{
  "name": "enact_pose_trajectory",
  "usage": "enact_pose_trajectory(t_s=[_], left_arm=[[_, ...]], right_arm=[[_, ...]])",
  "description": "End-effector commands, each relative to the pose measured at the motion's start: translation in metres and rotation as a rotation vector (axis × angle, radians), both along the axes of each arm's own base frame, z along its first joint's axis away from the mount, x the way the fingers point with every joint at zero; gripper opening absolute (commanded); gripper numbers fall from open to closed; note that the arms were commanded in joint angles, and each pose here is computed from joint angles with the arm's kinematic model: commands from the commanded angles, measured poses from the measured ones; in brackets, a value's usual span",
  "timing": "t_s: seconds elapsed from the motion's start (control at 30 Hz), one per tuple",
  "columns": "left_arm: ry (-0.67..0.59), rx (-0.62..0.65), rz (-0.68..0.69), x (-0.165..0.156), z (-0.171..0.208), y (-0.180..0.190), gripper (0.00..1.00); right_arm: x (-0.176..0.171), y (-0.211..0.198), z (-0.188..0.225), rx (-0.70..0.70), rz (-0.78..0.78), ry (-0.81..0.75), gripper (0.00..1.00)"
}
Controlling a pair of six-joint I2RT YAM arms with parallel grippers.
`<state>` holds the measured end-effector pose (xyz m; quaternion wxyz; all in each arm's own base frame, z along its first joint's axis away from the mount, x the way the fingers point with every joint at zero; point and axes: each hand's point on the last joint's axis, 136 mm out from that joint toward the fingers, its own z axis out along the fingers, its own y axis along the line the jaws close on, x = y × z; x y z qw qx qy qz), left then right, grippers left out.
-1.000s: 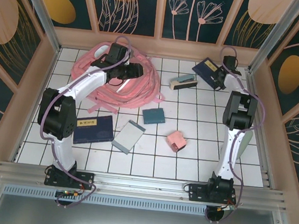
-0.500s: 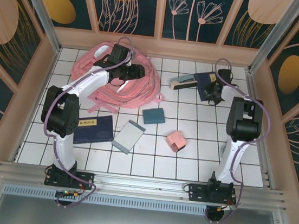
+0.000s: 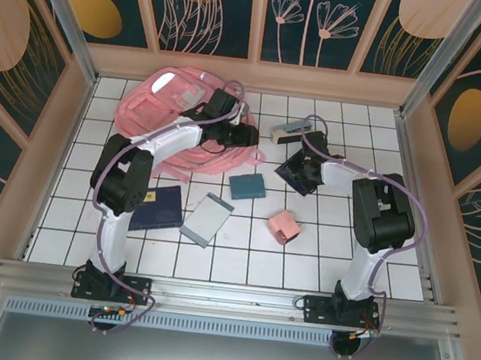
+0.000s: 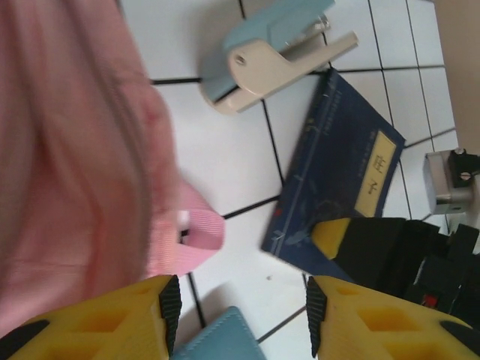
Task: Pack the student bag
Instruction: Move the book to the center of the table, then pick up the book at the center of the table.
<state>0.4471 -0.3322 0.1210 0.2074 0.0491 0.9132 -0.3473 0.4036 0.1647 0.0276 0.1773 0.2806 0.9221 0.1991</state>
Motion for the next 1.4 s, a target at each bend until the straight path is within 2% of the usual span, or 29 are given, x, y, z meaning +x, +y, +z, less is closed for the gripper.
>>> enact_pose_trajectory(t_s=[0.0, 0.17, 0.2, 0.3, 0.5, 0.6, 0.7, 0.97, 1.13, 1.2, 1.27, 1.37], left_arm=[[-0.008, -0.060, -0.057, -0.001, 0.005, -0.030, 0.50], [-0.012, -0.085, -0.120, 0.000, -0.003, -0.062, 0.49], [-0.014, -0.089, -0.129, 0.001, -0.004, -0.066, 0.49], [-0.017, -0.095, -0.153, 0.002, -0.012, -0.082, 0.49], [0.006, -0.084, -0.179, 0.003, -0.039, -0.105, 0.49], [0.023, -0.069, -0.186, 0.002, -0.054, -0.111, 0.49], [0.034, -0.047, -0.186, 0.000, -0.068, -0.114, 0.50], [0.059, 0.032, -0.181, -0.005, -0.100, -0.111, 0.50], [0.113, 0.071, -0.189, -0.013, -0.120, -0.107, 0.49], [0.118, 0.085, -0.190, -0.017, -0.123, -0.107, 0.49], [0.125, 0.067, -0.204, -0.020, -0.121, -0.112, 0.48], [0.175, -0.080, -0.259, -0.030, -0.100, -0.131, 0.45]], right_arm=[[-0.032, -0.009, -0.016, -0.055, -0.008, 0.115, 0.00], [-0.023, -0.017, 0.021, -0.091, 0.021, -0.013, 0.00], [-0.021, -0.020, 0.030, -0.091, 0.017, -0.056, 0.04], [-0.021, -0.032, 0.050, -0.091, -0.004, -0.158, 0.28], [-0.022, -0.070, 0.040, -0.108, -0.029, -0.115, 0.34], [-0.019, -0.083, 0.034, -0.121, -0.056, -0.114, 0.50], [-0.019, -0.093, 0.023, -0.134, -0.078, -0.086, 0.54], [-0.014, -0.093, -0.011, -0.119, -0.055, -0.017, 0.55], [-0.005, -0.084, -0.018, -0.097, -0.002, -0.027, 0.45], [-0.001, -0.080, -0.018, -0.084, 0.021, -0.041, 0.44], [0.002, -0.075, -0.016, -0.064, 0.046, -0.052, 0.42], [0.004, -0.070, -0.015, -0.039, 0.054, -0.062, 0.42]])
